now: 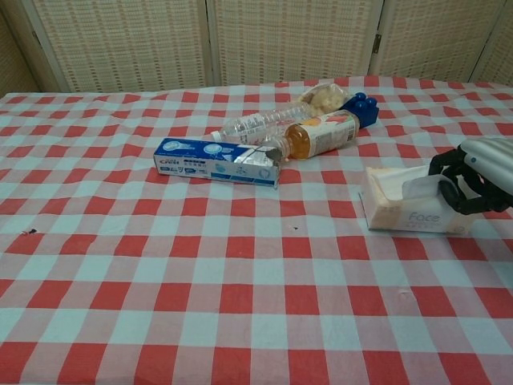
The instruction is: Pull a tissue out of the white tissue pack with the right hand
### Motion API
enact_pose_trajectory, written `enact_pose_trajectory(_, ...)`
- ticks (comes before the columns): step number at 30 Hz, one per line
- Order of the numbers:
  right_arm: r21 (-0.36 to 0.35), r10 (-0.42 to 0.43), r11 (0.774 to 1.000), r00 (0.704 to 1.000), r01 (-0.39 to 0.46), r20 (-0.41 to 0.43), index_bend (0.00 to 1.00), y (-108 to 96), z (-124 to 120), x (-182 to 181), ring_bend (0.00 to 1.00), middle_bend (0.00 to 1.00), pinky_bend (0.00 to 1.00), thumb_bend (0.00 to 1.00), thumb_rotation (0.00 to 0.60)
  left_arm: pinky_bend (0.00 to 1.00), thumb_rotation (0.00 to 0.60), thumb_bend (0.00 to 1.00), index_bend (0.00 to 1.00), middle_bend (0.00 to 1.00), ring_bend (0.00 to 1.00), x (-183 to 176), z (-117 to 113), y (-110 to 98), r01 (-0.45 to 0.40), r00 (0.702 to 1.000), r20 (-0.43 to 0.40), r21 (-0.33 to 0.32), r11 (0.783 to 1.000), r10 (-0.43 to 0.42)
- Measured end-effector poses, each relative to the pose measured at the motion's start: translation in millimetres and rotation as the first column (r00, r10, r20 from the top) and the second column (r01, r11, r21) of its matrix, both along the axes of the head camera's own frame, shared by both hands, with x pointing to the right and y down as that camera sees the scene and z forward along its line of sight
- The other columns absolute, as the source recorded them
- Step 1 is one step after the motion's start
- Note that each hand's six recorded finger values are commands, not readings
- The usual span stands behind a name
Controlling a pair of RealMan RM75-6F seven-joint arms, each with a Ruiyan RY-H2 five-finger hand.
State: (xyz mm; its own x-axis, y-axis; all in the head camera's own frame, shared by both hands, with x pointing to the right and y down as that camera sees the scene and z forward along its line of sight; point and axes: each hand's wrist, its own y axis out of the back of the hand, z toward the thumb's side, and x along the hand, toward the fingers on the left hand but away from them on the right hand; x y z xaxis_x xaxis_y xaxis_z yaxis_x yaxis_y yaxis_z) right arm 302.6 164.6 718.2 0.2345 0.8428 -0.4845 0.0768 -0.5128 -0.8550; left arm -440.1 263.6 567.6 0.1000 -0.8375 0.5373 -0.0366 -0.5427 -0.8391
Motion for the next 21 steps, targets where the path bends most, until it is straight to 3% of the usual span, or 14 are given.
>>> enact_pose_trajectory(5, 0.012, 0.000, 1.000, 1.000, 0.000, 0.009, 0.67, -0.7, -2.4, -1.1, 0.83, 0.73, 1.00, 0.76, 0.600, 0.61, 0.600, 0.54, 0.38, 0.50, 0.57, -0.1, -0.3, -0.1, 0.000, 1.000, 0.001, 0.001, 1.000, 0.000)
enact_pose_trajectory(21, 0.072, 0.002, 0.997, 0.996, -0.008, 0.085, 0.68, -7.7, -27.9, -8.9, 0.83, 0.73, 1.00, 0.79, 0.600, 0.61, 0.600, 0.54, 0.38, 0.50, 0.57, 0.0, -0.6, -0.1, -0.001, 1.000, 0.002, 0.002, 1.000, 0.001)
